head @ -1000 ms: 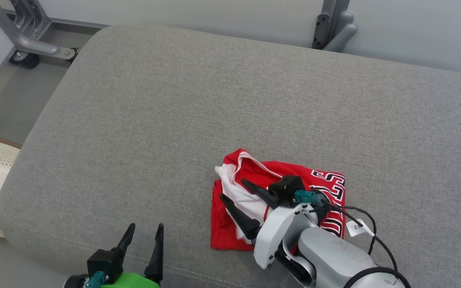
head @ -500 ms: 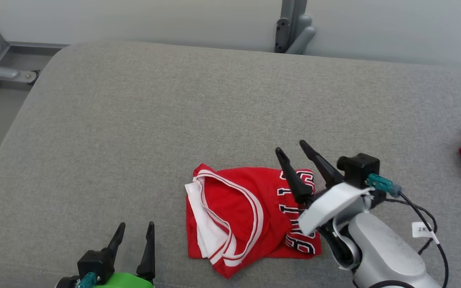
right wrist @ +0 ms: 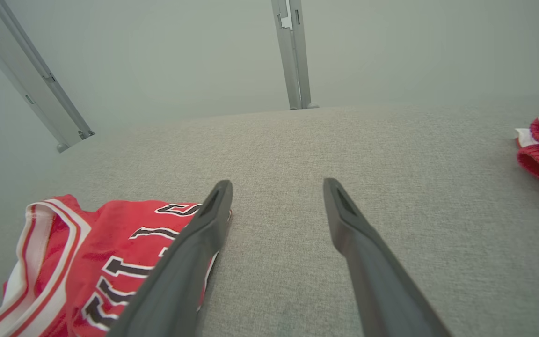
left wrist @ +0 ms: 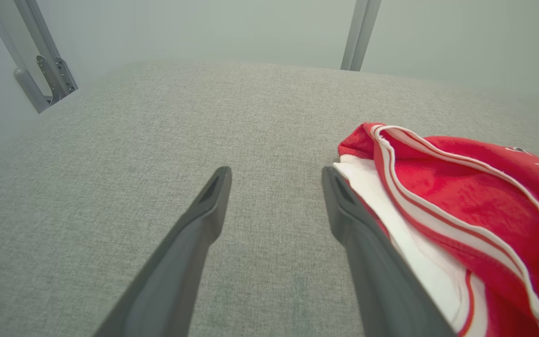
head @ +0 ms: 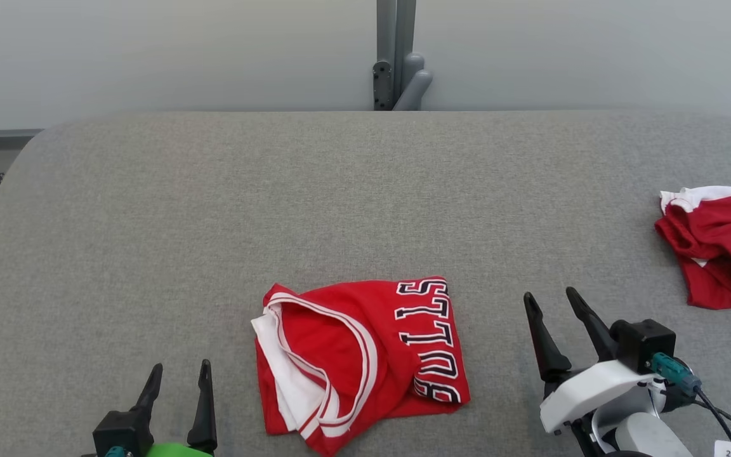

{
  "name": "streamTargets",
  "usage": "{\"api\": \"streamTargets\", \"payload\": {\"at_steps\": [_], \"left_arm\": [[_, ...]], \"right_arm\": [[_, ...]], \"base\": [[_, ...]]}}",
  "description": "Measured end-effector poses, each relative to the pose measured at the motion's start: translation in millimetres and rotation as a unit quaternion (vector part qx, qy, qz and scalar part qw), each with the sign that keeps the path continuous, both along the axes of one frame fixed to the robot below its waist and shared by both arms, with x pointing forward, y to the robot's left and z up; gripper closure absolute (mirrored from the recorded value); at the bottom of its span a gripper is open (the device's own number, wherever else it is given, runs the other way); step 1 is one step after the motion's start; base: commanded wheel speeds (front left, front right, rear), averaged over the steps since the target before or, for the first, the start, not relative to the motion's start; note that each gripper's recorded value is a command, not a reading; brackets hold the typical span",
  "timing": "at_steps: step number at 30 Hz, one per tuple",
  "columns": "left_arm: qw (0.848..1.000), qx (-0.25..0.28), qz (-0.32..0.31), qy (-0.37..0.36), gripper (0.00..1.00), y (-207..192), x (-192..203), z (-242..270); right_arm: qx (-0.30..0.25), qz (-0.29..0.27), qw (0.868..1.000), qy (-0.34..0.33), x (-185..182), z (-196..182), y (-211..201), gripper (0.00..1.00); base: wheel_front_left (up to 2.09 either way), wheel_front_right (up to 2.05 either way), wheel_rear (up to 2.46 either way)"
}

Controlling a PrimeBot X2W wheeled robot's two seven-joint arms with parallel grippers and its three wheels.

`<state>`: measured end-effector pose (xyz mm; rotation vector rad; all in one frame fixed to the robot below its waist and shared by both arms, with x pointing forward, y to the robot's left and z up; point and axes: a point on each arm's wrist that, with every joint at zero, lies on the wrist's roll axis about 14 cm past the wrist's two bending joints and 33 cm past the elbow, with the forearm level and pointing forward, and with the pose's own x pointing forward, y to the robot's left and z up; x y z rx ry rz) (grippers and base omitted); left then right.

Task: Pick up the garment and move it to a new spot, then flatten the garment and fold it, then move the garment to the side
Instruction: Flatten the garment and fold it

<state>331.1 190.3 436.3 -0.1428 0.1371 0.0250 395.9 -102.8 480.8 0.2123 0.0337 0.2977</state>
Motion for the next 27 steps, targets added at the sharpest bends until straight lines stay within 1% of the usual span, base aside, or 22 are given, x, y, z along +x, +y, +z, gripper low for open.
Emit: {"api": "streamTargets", "payload": {"at_steps": [6, 13, 18, 27], "left_arm": [[1.000, 0.007, -0.010, -0.010, 0.00, -4.0, 3.1, 5.5], [0.999, 0.015, -0.025, -0.018, 0.00, -10.9, 3.3, 10.6], [0.999, 0.015, -0.032, -0.021, 0.00, -15.5, 4.2, 12.4], [0.999, 0.015, -0.035, -0.018, 0.00, -17.4, 1.5, 9.9]], "right_arm": [[-0.013, -0.036, 0.999, -0.011, -18.2, 3.6, -21.9, 0.00], [-0.018, -0.063, 0.998, -0.018, -35.9, 6.3, -37.1, 0.00], [-0.019, -0.070, 0.997, -0.022, -41.2, 8.4, -40.1, 0.00], [-0.020, -0.063, 0.998, -0.020, -39.3, 6.8, -35.0, 0.00]], "base": [[0.00, 0.00, 0.00], [0.00, 0.00, 0.00], [0.00, 0.00, 0.00], [0.00, 0.00, 0.00]]}}
